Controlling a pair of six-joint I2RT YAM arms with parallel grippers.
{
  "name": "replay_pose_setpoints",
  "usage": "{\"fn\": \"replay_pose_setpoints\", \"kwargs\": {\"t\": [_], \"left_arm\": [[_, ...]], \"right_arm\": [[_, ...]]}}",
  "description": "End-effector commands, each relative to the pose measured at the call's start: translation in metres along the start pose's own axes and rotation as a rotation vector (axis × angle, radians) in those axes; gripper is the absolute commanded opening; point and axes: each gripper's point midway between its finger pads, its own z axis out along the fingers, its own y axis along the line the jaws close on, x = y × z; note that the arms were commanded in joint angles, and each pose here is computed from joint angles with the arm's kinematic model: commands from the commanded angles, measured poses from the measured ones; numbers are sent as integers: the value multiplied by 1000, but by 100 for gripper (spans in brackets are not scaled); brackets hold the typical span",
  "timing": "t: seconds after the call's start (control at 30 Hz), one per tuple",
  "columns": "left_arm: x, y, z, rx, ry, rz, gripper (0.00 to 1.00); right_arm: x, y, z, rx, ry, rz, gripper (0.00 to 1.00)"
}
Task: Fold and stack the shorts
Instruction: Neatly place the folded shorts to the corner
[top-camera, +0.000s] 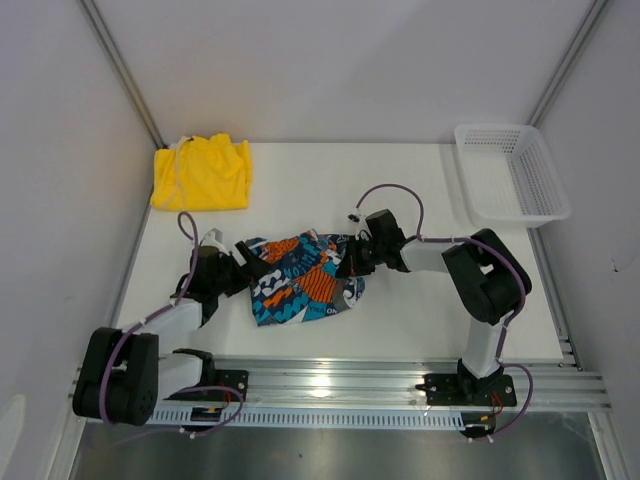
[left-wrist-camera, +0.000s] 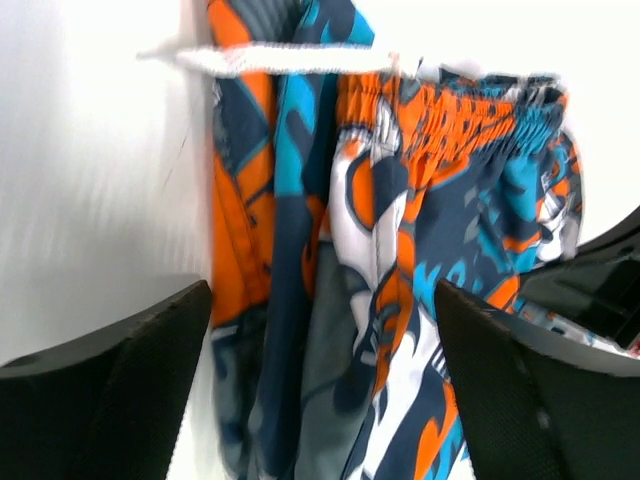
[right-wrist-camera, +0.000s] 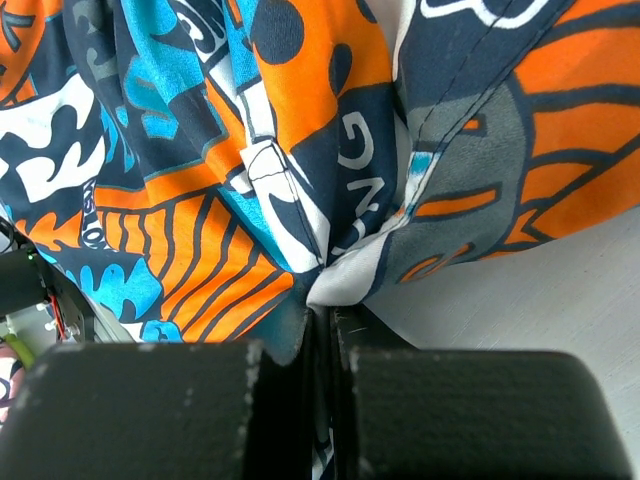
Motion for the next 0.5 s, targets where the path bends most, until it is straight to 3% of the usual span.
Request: {"fn": "replay_pose_setpoints", "kwargs": {"t": [0.0, 0.07, 0.1, 0.13, 0.37, 0.47], "left_arm": [[9, 9, 9, -4, 20, -45, 91], [13, 9, 13, 2, 43, -53, 87], [14, 9, 14, 4, 43, -52, 81], [14, 9, 12, 6, 35, -44, 70], [17, 9, 13, -4, 38, -35, 39], [18, 6, 16, -6, 44, -14, 37]], "right_arm": [[40, -36, -1, 122, 104, 32, 0], [40, -36, -1, 116, 105, 38, 0], [40, -36, -2, 114, 106, 40, 0], [42, -36, -2, 111, 110, 46, 0], [31, -30, -1, 86, 70, 34, 0], [26, -25, -1, 82, 60, 32, 0]]}}
